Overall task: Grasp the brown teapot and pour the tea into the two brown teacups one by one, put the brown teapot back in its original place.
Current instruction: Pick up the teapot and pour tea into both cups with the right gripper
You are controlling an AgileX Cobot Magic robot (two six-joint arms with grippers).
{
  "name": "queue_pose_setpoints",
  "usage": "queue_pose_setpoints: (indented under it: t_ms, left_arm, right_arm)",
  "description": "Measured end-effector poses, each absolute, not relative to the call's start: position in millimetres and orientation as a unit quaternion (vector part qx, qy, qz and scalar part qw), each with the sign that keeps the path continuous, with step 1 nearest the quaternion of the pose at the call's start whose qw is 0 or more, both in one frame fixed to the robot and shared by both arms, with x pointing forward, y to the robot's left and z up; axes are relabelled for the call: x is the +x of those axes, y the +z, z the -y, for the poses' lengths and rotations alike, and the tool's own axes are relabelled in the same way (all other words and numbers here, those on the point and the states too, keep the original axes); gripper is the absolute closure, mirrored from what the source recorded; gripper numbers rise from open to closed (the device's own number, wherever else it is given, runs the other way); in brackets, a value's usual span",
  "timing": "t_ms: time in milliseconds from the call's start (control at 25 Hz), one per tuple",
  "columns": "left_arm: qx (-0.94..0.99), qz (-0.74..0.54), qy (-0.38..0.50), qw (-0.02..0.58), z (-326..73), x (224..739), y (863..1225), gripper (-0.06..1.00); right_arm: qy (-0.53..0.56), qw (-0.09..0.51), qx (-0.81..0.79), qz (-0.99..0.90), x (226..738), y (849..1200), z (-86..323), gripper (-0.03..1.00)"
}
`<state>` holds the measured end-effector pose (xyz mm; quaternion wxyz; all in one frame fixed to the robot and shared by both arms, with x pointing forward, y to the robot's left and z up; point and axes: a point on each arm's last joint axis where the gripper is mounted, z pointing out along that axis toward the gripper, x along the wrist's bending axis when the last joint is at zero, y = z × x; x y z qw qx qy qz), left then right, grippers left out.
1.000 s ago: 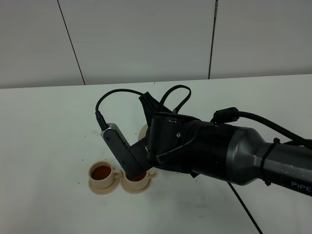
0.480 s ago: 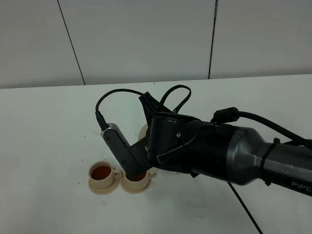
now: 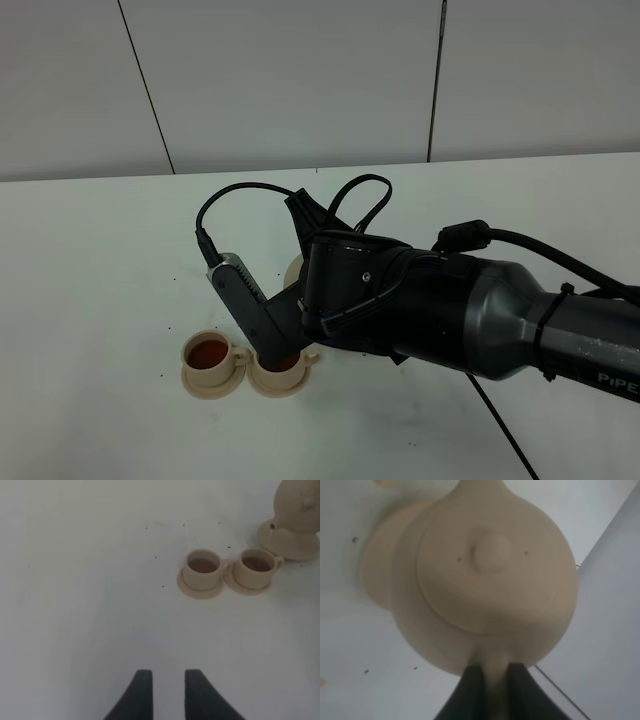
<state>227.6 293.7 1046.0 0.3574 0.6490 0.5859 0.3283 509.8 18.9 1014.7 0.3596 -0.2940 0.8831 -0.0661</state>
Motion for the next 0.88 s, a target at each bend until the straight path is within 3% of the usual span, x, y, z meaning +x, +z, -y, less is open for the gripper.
queue_pose_setpoints:
  t_ms: [880]
  left_arm:
    - [0.649, -0.586, 0.328, 0.357, -293.7, 227.6, 1046.0, 0.71]
  right_arm:
    - [-0.070, 0.366, -0.303, -0.877, 505.1, 1015.6, -23.0, 0.87]
